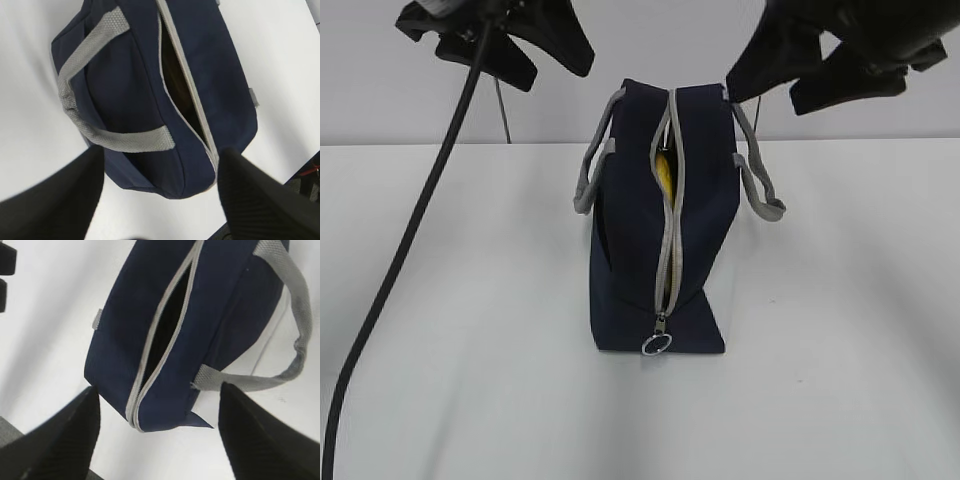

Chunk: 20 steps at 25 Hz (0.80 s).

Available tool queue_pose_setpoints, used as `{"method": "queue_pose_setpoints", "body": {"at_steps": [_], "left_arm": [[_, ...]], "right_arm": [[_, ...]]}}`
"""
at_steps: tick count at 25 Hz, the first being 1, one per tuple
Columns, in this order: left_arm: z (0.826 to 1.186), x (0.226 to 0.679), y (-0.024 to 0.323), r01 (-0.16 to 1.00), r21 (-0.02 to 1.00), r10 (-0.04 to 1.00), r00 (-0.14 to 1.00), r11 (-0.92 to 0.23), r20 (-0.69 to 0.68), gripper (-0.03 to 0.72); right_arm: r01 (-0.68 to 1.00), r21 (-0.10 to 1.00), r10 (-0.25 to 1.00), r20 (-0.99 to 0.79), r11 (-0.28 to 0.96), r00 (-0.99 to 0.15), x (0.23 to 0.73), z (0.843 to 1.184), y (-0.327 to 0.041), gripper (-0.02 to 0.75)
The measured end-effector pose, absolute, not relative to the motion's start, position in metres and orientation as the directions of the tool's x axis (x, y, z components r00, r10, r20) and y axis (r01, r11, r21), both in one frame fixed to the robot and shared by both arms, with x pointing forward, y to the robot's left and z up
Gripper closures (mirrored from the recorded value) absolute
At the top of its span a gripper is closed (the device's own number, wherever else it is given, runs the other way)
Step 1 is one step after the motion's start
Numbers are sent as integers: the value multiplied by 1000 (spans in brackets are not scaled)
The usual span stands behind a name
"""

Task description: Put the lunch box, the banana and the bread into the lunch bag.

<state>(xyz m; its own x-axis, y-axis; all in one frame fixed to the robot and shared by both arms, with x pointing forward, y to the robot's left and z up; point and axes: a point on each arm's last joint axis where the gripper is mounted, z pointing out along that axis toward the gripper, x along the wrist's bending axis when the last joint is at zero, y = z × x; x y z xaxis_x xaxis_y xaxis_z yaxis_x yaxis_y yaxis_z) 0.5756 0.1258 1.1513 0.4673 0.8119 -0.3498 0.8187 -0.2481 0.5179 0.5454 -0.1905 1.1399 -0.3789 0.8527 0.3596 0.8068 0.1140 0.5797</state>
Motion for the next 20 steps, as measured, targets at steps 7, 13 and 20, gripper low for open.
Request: {"method": "queue_pose_setpoints", "body": {"at_steps": [7,13,20], "left_arm": [[1146,556,135,822,517,823,454,-239,-341,211],[1137,530,144,806,543,825,462,-236,-327,211],[1132,499,159,773,590,824,479,-234,-301,228]], "right_arm": [[718,687,848,310,112,-429,494,1119,-204,178],[648,739,781,293,181,-552,458,1089,-205,178],[591,768,686,292,246,-666,434,1039,-201,178]]}}
